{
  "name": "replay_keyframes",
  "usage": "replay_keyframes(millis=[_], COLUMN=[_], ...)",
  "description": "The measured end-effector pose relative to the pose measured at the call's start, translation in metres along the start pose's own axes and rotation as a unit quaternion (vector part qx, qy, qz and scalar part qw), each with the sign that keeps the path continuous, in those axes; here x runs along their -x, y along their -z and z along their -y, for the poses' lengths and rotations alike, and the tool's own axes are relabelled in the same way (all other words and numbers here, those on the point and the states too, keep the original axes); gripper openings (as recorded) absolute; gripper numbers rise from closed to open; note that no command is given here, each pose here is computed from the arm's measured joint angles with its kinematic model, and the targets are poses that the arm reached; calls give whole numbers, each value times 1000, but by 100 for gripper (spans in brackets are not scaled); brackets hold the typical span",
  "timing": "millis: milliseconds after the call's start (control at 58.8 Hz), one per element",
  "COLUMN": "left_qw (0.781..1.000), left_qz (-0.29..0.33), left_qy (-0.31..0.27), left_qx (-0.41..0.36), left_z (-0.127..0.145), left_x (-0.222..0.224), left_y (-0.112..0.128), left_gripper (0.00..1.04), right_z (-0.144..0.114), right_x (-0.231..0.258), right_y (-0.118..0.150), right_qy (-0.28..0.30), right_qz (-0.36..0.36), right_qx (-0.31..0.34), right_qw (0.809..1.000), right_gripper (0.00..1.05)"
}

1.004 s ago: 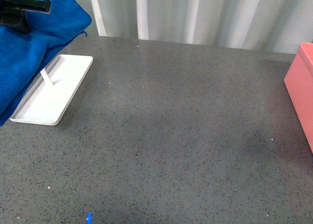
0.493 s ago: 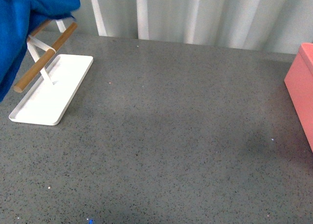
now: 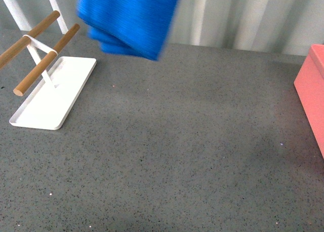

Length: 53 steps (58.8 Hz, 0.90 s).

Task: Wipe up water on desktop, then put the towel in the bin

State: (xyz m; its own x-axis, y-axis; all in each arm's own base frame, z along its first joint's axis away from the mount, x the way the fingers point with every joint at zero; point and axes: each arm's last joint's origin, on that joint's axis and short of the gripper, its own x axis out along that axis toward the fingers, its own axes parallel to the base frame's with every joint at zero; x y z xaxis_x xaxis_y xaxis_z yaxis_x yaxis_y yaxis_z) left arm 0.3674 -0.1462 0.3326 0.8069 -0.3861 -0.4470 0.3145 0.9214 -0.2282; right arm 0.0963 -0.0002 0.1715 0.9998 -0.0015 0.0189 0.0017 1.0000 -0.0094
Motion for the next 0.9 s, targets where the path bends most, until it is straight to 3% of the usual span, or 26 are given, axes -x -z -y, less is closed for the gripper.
replay_keyframes(millis=[187,357,442,544,715,902], left_qw=[996,993,992,992,992,992], left_qz=[-26,-37,-40,-41,-43,-49], left_qy=[66,82,84,85,81,83], left_qx=[48,76,81,81,81,82], left_z=[45,59,61,64,65,68], left_x=[-16,-20,-21,-21,-23,-23], left_y=[45,60,62,63,64,66], left_gripper=[5,5,5,5,5,5], right_z=[0,0,0,-4,-13,-53], right_x=[0,0,-9,-32,-85,-118], right_y=[0,0,-2,-22,-49,-7], right_qy=[0,-4,-131,-222,-237,-266], right_qz=[0,-1,-22,-20,-12,-127], right_qx=[0,-2,-52,-94,-144,-158], right_qw=[1000,1000,990,970,961,942], right_gripper=[98,98,98,98,98,98])
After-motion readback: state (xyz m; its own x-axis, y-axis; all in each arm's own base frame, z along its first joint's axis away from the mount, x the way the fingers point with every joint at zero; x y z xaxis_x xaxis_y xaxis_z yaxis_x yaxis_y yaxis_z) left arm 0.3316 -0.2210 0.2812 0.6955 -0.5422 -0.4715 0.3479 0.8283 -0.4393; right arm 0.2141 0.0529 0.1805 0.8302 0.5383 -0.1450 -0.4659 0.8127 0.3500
